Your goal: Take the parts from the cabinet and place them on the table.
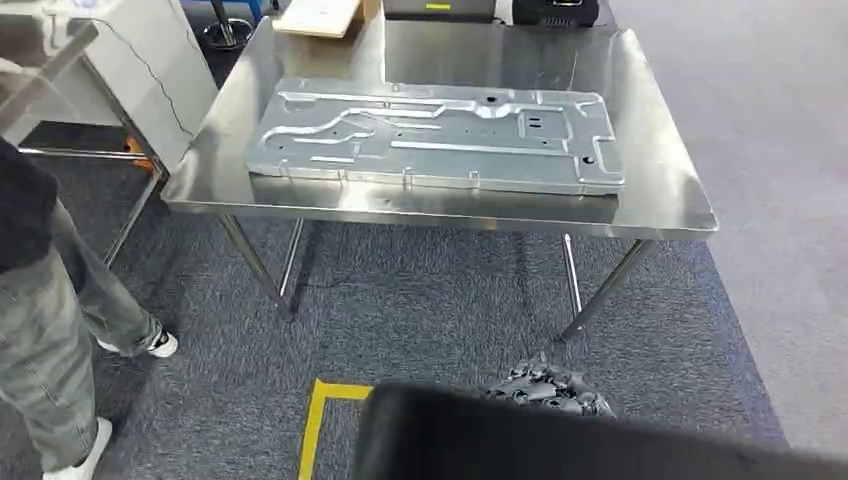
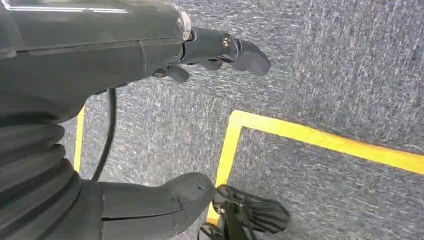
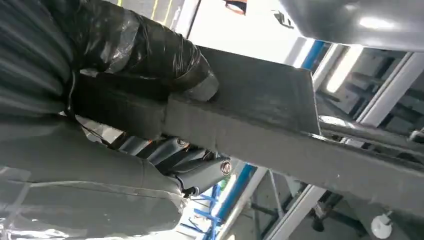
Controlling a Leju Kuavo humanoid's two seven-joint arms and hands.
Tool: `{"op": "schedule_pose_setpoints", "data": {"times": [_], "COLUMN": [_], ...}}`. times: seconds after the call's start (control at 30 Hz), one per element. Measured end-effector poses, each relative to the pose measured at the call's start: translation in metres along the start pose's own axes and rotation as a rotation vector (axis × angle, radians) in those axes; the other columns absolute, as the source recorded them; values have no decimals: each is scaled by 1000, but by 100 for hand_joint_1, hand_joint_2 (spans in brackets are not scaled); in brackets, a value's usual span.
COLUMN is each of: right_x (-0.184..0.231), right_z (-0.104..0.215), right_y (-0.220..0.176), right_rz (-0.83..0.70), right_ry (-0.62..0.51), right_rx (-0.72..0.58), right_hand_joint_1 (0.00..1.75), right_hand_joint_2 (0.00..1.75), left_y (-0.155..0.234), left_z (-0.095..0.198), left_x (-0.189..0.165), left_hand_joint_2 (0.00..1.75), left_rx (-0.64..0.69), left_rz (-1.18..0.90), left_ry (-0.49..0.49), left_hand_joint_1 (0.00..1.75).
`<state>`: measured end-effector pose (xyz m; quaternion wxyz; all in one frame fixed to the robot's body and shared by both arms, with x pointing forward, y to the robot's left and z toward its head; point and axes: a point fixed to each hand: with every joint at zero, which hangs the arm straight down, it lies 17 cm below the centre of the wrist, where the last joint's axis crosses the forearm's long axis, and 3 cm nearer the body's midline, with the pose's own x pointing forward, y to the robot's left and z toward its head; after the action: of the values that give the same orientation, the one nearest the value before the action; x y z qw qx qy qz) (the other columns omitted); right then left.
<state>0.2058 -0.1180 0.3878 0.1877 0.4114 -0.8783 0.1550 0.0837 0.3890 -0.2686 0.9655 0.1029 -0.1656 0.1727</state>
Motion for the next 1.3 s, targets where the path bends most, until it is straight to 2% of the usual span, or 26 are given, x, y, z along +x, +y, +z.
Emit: {"op": "schedule_pose_setpoints", "data": {"times": [1.3], "right_x": [7], "right_z": [2], "right_y": [-1], "right_rz": [50], "right_ry": [-10], "right_rx": [-28], "right_hand_joint_1": [175], "right_hand_joint_2": [175], "left_y": [-3], "left_z": [0], "left_x": [3], "left_hand_joint_2": [175], "left_rx": [-2], "left_rz": [21], "left_ry": [-11], "left_hand_joint_1": [0]}}
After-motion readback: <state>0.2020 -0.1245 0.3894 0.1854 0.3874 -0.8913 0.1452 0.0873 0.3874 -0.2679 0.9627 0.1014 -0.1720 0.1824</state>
